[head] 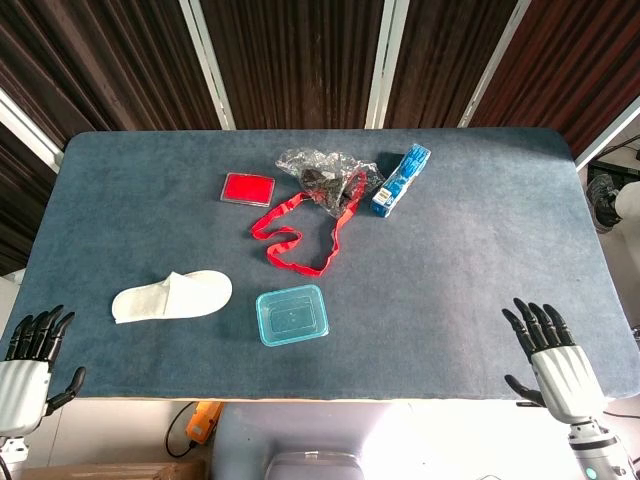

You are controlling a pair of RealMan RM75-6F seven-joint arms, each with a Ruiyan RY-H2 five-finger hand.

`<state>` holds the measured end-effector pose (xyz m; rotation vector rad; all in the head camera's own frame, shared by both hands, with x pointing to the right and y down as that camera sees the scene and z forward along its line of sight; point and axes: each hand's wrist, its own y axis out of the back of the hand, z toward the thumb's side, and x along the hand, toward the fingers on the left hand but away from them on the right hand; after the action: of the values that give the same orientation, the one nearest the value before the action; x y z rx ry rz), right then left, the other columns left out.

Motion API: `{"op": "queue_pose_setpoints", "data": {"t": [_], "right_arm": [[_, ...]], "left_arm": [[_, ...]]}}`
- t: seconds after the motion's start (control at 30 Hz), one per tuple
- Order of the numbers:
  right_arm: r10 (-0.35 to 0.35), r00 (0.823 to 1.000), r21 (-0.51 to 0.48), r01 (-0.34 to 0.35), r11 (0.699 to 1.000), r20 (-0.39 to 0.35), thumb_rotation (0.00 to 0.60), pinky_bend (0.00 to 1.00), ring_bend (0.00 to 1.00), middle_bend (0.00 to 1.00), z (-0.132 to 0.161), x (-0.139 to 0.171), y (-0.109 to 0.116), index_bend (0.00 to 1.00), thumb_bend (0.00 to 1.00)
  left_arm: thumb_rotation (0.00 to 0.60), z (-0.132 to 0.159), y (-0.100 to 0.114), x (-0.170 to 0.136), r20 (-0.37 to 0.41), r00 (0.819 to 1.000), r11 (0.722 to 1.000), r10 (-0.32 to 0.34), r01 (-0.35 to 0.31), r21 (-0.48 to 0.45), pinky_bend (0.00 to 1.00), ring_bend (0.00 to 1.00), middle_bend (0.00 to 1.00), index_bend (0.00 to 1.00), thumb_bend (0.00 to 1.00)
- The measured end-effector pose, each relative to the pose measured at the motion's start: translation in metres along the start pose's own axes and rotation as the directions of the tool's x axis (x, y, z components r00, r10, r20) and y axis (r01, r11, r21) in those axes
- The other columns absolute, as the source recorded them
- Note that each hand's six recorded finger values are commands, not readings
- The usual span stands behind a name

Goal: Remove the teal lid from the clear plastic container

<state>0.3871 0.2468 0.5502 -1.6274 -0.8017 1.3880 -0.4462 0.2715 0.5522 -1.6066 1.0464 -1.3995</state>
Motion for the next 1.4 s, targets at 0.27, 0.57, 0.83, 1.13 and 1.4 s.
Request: {"op": "queue_pose_setpoints", "data": {"t": [0.27,0.57,0.83,1.13,1.4], "right_arm": [[0.027,0.999,0.005,-0.027,1.0,-0.027,0.6,0.0,0.0,0.0,0.008,-0.003,-0.006,0.0,0.29],[0.053,0.997,-0.001,-0.053,0.999,-0.051,0.6,0.0,0.0,0.0,0.013,-0.003,-0.01,0.0,0.29],[0.051,0.997,-0.011,-0.052,0.999,-0.062,0.6,0.0,0.0,0.0,0.013,-0.001,-0.007,0.0,0.29],[0.044,0.997,-0.022,-0.045,0.999,-0.056,0.6,0.0,0.0,0.0,0.009,-0.001,-0.004,0.0,0.29],[0.044,0.998,-0.026,-0.045,0.999,-0.052,0.6,0.0,0.0,0.0,0.008,-0.001,-0.003,0.0,0.29]], "left_arm": [[0.6,0.036,-0.023,0.016,0.179,0.984,0.979,-0.018,0.054,-0.198,0.0,0.0,0.0,0.0,0.28],[0.6,0.139,-0.098,0.063,0.486,0.853,0.896,-0.189,0.352,-0.271,0.0,0.0,0.0,0.0,0.27],[0.6,0.213,-0.125,0.094,0.556,0.813,0.905,-0.173,0.354,-0.237,0.0,0.0,0.0,0.0,0.27],[0.6,0.232,-0.148,0.125,0.514,0.83,0.89,-0.216,0.384,-0.247,0.0,0.0,0.0,0.0,0.27],[0.6,0.23,-0.152,0.135,0.484,0.822,0.858,-0.301,0.455,-0.239,0.0,0.0,0.0,0.0,0.27]]}}
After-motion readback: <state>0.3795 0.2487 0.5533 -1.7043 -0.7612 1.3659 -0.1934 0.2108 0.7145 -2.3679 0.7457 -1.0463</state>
